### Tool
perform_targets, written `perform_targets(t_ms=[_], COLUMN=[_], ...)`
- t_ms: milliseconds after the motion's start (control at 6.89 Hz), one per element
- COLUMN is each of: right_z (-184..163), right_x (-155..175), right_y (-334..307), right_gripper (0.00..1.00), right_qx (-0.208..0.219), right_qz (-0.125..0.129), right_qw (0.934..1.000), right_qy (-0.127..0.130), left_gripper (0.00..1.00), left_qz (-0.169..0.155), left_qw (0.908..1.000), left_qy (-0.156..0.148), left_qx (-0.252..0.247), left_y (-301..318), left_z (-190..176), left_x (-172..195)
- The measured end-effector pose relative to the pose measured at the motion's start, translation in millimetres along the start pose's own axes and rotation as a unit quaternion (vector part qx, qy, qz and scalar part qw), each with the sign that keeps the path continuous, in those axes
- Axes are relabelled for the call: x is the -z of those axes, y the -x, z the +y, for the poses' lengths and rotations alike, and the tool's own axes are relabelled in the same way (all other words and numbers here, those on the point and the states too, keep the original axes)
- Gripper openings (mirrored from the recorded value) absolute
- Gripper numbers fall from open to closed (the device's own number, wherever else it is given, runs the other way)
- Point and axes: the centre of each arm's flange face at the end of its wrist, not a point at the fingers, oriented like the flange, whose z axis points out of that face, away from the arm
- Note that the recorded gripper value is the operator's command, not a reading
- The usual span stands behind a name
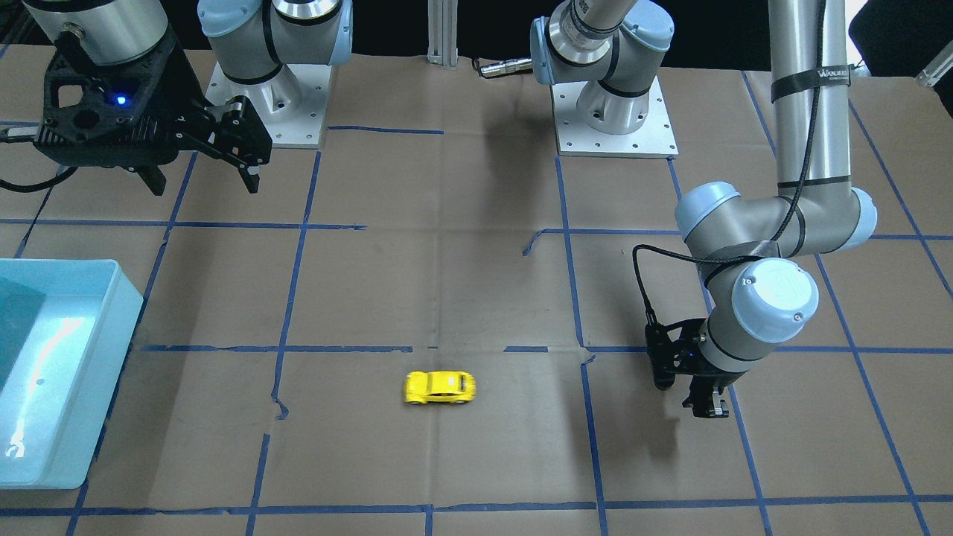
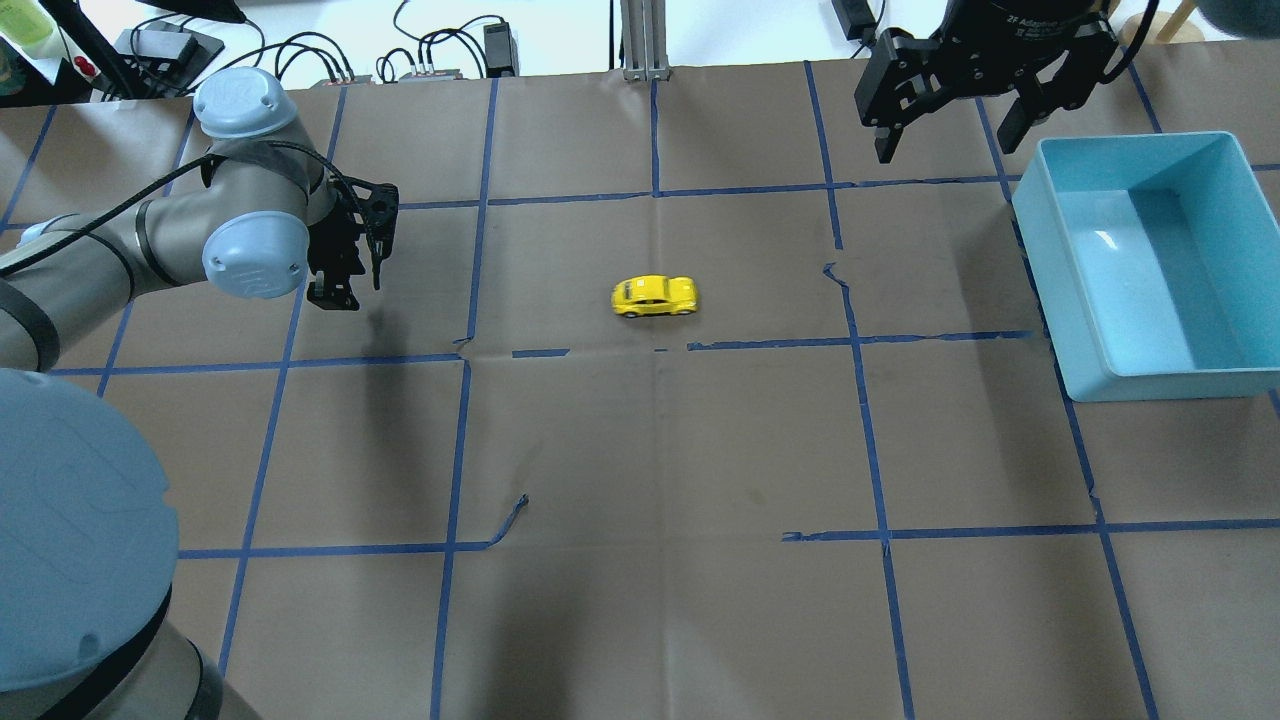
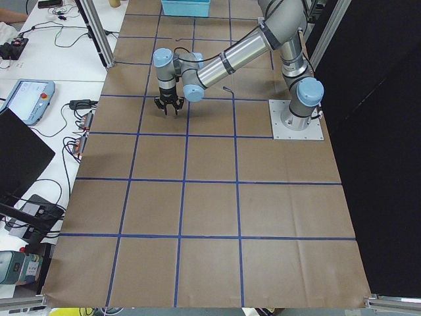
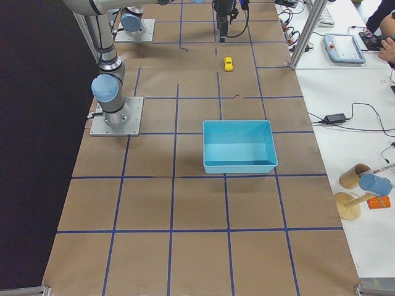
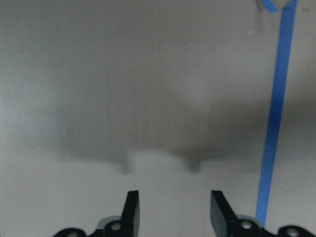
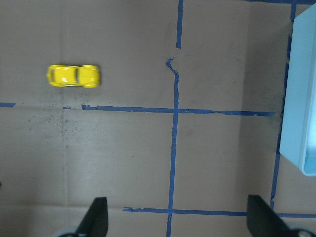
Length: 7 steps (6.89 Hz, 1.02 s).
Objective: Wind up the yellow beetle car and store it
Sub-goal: 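Open and lift the left gripper, releasing the car to roll, then move the right gripper down to the car while the left arm draws back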
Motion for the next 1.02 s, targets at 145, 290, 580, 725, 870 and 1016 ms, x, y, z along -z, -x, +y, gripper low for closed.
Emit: perform_targets(t_ms=[145, 290, 580, 725, 870, 1016], right_z=[0.1, 0.2, 0.4, 0.1, -0.7, -3.5], right_x=[-0.3, -0.7, -1.2, -1.6, -3.1, -7.5], right_y=[0.0, -0.1, -0.2, -0.5, -1.1, -1.4], right_gripper=[1.00, 1.00, 1.00, 1.00, 1.00, 1.00], right_qx=[0.001, 0.002, 0.003, 0.004, 0.010, 0.027], right_qz=[0.000, 0.000, 0.000, 0.000, 0.000, 0.000], right_qw=[1.0000, 1.0000, 1.0000, 1.0000, 0.9999, 0.9996], right_qy=[0.001, 0.001, 0.003, 0.004, 0.005, 0.010], left_gripper=[0.60, 0.61, 0.61, 0.61, 0.61, 0.63], left_qz=[-0.001, -0.004, -0.010, -0.011, -0.012, -0.014], left_qw=[1.0000, 1.0000, 0.9999, 0.9999, 0.9999, 0.9999], left_qy=[0.000, 0.001, 0.002, 0.002, 0.003, 0.003], left_qx=[0.000, -0.001, -0.001, -0.002, -0.003, -0.004], left_y=[0.3, 0.2, -0.6, -0.7, -0.6, 0.0], left_z=[-0.2, -0.9, -1.8, -1.7, -1.3, -0.5], left_x=[1.5, 4.6, 12.4, 13.8, 14.7, 16.5])
